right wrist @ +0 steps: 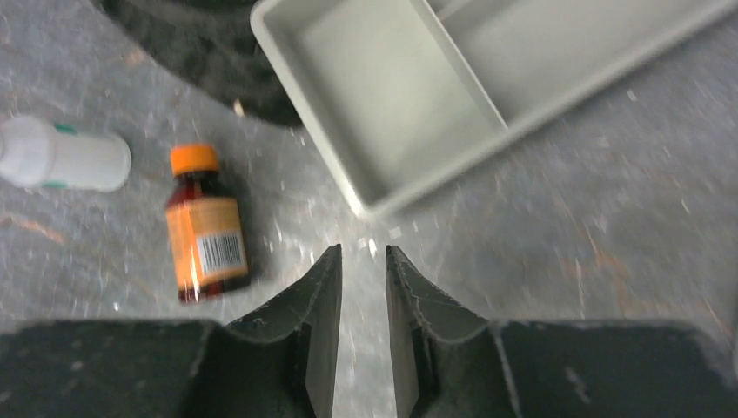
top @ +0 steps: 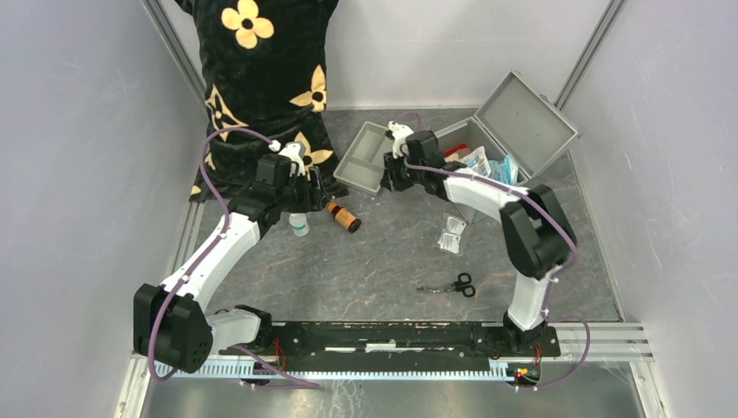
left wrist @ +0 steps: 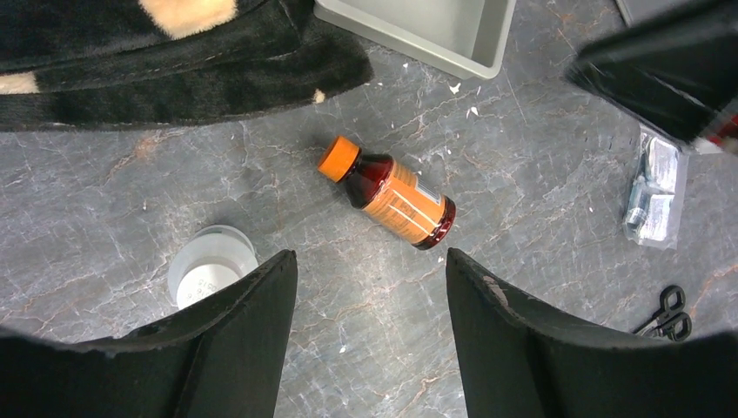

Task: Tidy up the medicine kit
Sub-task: Move the medicine box compartment to the center of the board.

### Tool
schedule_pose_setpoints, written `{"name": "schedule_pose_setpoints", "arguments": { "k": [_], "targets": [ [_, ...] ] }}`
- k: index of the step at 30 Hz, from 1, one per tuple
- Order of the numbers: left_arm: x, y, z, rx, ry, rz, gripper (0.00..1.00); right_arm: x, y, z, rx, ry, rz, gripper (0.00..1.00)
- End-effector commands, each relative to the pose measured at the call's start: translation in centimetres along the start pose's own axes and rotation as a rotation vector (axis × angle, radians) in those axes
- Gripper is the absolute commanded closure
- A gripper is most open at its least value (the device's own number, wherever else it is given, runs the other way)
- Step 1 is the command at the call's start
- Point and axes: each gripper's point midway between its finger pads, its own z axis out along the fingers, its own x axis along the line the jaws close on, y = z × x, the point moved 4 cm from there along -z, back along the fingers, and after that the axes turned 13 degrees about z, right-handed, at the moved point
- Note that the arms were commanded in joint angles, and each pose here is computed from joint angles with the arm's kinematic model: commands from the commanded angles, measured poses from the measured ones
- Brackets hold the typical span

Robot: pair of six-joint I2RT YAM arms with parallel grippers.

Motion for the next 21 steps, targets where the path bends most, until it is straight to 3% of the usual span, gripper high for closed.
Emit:
{"name": "schedule_pose_setpoints", "arguments": {
  "k": [1,7,11,21],
  "targets": [
    [-0.1,1.1,-0.6,-0.066,0.008,0.006,0.30,2.2,4.0,4.2,-0.087,0.044,-0.028,0.71],
    [-0.2,1.1,-0.5,-0.062,-0.003,0.004,0.30,1.4,4.9,8.6,-0.043,-0.020,-0.068,0.72],
    [-0.3,1.1,-0.4,-0.061,-0.004,0.004,0.30,0.3,3.9,11.1,0.073,-0.069,-0.135,0.75],
    [-0.2,1.0,-0.2,-0.053,-0.005,0.005,0.30,0.7,-1.0,9.2,0.329,-0.044,-0.301,0.79]
  ]
}}
